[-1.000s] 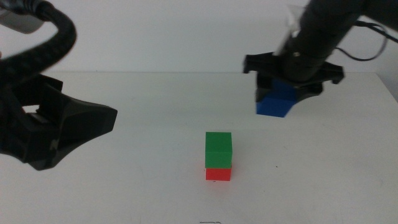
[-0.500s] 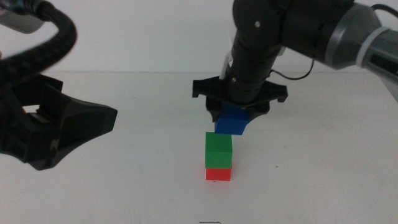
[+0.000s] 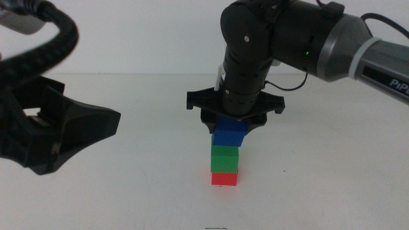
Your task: Stack red cubes first, then green, then blue cubes in a specific spot.
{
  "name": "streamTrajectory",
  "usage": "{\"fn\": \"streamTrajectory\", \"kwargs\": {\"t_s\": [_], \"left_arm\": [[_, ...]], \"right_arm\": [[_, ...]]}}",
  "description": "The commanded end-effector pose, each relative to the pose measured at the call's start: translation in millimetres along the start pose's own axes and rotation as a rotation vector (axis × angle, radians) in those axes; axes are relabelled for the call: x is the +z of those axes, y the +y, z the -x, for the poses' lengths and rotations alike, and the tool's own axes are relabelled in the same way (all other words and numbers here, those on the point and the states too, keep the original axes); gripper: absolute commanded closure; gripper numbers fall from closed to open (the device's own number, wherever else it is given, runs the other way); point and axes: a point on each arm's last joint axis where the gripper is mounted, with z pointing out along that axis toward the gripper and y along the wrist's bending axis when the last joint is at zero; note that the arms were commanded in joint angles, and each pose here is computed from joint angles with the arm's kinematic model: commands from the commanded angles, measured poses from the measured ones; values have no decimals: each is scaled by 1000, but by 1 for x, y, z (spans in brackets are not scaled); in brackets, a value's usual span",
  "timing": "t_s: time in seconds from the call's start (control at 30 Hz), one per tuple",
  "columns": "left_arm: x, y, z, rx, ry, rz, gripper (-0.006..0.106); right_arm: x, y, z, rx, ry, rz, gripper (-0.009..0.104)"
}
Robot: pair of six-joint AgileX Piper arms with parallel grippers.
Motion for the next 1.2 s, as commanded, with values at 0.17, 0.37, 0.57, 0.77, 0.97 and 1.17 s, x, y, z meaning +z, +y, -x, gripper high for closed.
{"fn": "streamTrajectory", "kwargs": {"t_s": [0.17,0.37,0.57,0.77,0.97,1.17], "left_arm": [[-9,-1,11,-11,-101,-7,7],[-9,-1,11,-11,-101,-7,7],[-9,-1,11,-11,-101,-7,7],[-9,-1,11,-11,-101,-7,7],[-9,-1,11,-11,-101,-7,7],[-9,-1,11,-11,-101,-7,7]], "right_arm": [[-21,-3,-1,-6,-21,-14,96],[-14,-1,0,-7,-6,-24,96],[-8,-4,3,5,5,-30,92],[-8,-5,4,0,-10,-42,22],[-15,-8,6,8,-26,-33,13],[-60,-18,3,-21,-103,25,13]]}}
